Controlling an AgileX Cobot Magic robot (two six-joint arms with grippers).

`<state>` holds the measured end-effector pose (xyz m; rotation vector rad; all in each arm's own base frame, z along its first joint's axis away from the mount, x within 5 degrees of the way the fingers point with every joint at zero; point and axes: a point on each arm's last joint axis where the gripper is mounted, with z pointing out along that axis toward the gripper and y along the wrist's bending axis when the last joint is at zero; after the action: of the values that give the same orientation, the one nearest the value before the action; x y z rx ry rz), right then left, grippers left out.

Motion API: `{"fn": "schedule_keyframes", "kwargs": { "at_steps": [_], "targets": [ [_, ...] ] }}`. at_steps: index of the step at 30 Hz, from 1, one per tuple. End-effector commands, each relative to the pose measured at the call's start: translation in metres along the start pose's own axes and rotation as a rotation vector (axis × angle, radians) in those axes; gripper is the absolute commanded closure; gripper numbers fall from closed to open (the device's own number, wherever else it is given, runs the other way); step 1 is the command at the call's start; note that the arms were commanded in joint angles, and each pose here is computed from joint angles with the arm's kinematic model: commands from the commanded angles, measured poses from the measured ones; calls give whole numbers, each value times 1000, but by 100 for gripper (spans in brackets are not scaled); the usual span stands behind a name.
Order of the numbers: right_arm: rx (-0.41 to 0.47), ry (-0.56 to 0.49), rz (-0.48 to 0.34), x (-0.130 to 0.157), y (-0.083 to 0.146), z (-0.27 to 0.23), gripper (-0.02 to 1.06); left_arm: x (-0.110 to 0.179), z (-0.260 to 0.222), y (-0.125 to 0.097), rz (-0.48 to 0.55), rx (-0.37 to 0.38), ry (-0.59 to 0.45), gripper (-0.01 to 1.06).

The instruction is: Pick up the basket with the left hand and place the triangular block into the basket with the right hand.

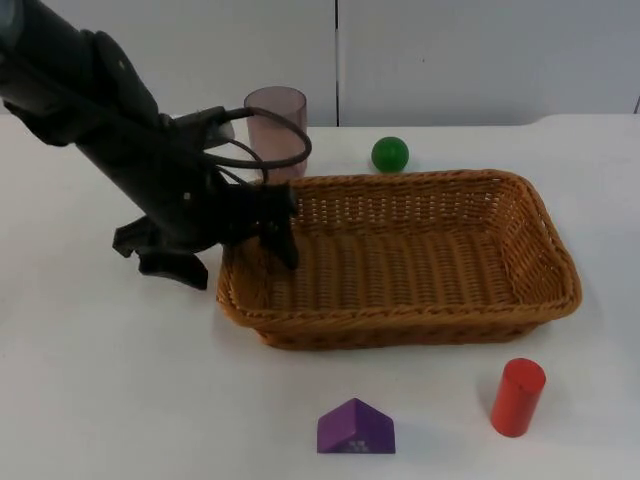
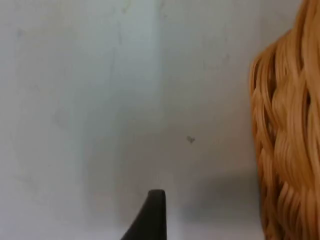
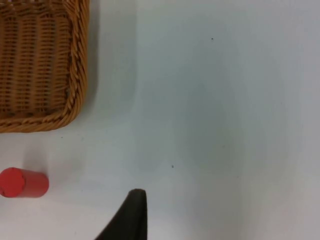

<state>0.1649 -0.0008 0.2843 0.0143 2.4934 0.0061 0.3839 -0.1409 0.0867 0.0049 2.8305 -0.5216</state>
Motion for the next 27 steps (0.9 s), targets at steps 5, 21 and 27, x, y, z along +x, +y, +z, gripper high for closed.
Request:
{"fn": "schedule_keyframes", "kwargs": {
  "at_steps": [5, 21, 27],
  "targets": [
    [2, -29, 7, -4, -1, -2, -1, 0, 4, -11, -1, 8, -36, 33],
    [4, -42, -2, -5, -1, -2, -1, -4, 2, -17, -132, 66, -64, 105],
    [10, -44, -12, -5, -2, -2, -1, -11, -34, -34, -135, 138, -102, 105]
  ]
}}
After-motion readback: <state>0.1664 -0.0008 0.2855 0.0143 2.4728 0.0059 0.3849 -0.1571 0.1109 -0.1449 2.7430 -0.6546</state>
